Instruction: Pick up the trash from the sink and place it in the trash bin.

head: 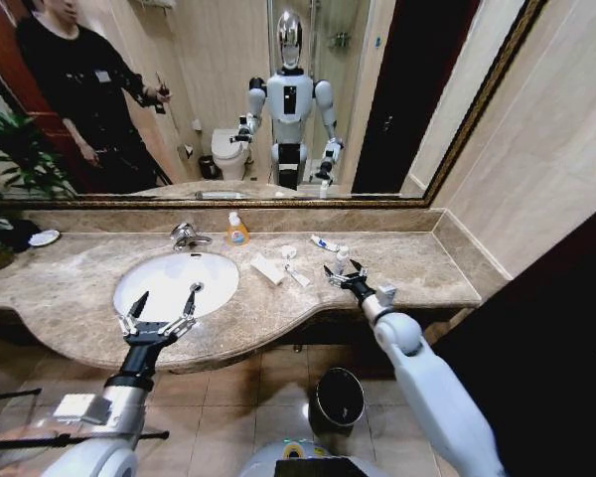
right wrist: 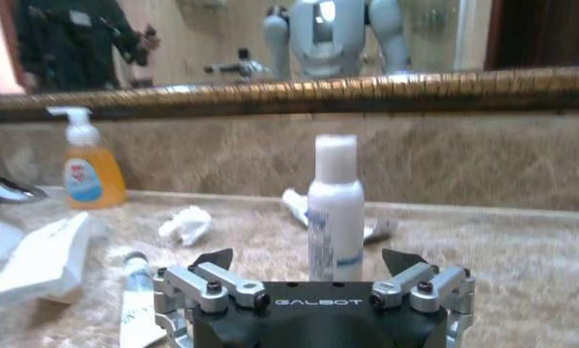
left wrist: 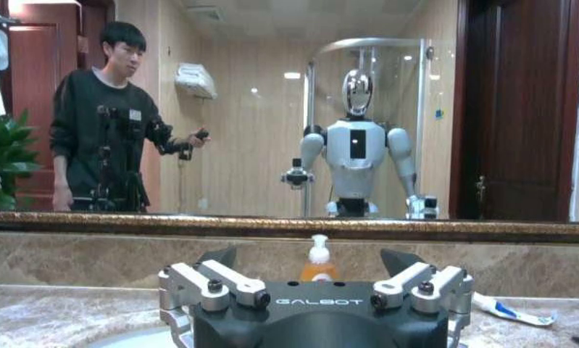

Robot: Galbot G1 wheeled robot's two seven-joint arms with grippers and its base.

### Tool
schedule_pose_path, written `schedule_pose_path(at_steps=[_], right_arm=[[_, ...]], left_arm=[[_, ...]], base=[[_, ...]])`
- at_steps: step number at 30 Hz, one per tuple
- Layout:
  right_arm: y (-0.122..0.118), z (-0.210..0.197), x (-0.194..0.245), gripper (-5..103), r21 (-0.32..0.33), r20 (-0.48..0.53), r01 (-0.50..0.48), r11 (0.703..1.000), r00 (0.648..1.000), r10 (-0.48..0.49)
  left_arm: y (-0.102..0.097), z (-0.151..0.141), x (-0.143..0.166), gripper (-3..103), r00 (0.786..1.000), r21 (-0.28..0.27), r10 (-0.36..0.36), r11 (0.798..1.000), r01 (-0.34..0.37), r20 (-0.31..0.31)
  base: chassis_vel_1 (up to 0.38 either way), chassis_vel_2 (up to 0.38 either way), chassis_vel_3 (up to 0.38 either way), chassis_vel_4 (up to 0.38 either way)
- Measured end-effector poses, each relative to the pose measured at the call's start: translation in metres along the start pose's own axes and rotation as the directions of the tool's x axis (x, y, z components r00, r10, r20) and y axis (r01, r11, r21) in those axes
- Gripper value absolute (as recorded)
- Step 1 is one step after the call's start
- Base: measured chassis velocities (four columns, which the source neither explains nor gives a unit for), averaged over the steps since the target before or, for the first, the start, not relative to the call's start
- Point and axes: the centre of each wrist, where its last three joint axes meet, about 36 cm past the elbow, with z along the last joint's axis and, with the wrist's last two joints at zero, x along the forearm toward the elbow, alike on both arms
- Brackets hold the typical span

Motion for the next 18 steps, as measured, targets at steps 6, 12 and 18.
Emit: schedule_pose_path(at_steps=[6,12,18], right_arm=[[0.013,0.005,-0.021,98,-0.016,0.0,-0.046,0.999,0.999,0.046],[0.009,0.002,-0.023,71,-0.001,0.013,-0.051,0.999,0.999,0.051],[0.007,-0.003,-0.024,49,0.006,0.026,-0.052,0.999,0.998,0.052]], left_arm=[[0.0,0.0,0.0,100,1.0,0.0,0.0,1.0,0.0,0.0],[0.0,0.0,0.0,100,1.0,0.0,0.0,1.0,0.0,0.0],[0.0,0.0,0.0,100,1.0,0.0,0.0,1.0,0.0,0.0]], base=[[0.0,0.0,0.0,0.0],[0.0,0.0,0.0,0.0],[0.0,0.0,0.0,0.0]])
